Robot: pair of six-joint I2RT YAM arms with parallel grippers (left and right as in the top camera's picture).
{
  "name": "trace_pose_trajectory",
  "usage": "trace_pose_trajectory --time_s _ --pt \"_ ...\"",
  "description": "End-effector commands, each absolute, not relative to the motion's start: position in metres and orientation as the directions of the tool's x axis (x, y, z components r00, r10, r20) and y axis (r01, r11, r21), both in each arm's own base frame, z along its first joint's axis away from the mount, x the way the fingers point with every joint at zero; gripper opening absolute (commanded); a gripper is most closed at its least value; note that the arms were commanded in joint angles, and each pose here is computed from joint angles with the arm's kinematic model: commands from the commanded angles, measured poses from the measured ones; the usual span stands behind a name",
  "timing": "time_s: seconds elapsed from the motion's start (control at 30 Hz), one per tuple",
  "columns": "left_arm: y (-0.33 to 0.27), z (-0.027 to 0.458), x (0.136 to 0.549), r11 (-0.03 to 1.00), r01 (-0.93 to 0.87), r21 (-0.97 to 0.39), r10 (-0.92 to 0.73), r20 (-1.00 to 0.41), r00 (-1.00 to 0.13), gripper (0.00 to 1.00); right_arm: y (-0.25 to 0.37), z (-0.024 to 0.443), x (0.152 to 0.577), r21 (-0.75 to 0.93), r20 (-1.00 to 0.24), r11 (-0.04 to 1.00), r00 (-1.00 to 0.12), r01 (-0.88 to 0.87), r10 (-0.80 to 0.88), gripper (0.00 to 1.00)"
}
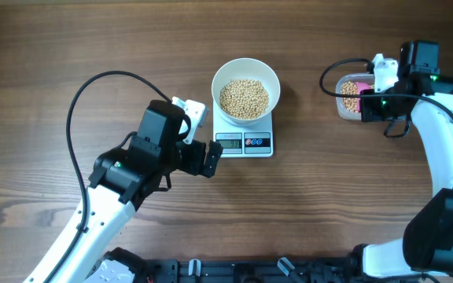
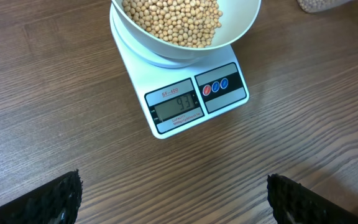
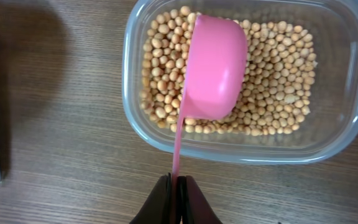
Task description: Scoop item into bowl and weigh 150g on scale
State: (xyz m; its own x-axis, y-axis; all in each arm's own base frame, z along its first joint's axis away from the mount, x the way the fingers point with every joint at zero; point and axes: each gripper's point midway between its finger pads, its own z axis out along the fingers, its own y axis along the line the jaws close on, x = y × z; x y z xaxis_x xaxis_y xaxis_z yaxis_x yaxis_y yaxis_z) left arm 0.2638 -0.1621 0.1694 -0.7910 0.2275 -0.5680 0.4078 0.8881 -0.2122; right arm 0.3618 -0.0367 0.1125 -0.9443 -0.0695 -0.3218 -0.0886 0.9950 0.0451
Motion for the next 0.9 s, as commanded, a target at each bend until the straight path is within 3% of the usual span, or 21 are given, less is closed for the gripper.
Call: trace_pose_trajectory --time_s 0.0,0.37,0.87 --pt "-0.165 0.172 0.263 0.877 0.433 -0.210 0.247 -0.576 -0.779 1.00 -0.025 0.114 0.359 0.113 -0.328 0.989 -0.943 -0.097 -0.055 0.04" --pt "-0.165 0.172 0.263 0.876 0.433 -0.210 0.247 -0.576 -0.779 1.00 -0.033 0.125 0.360 0.315 -0.369 0.948 -0.927 -0.050 0.074 0.04" --pt "-0.165 0.172 0.263 0.877 0.433 -0.210 0.247 -0.576 -0.779 1.00 -0.043 0.111 0.357 0.445 -0.313 0.895 -0.934 0.015 0.172 0.04"
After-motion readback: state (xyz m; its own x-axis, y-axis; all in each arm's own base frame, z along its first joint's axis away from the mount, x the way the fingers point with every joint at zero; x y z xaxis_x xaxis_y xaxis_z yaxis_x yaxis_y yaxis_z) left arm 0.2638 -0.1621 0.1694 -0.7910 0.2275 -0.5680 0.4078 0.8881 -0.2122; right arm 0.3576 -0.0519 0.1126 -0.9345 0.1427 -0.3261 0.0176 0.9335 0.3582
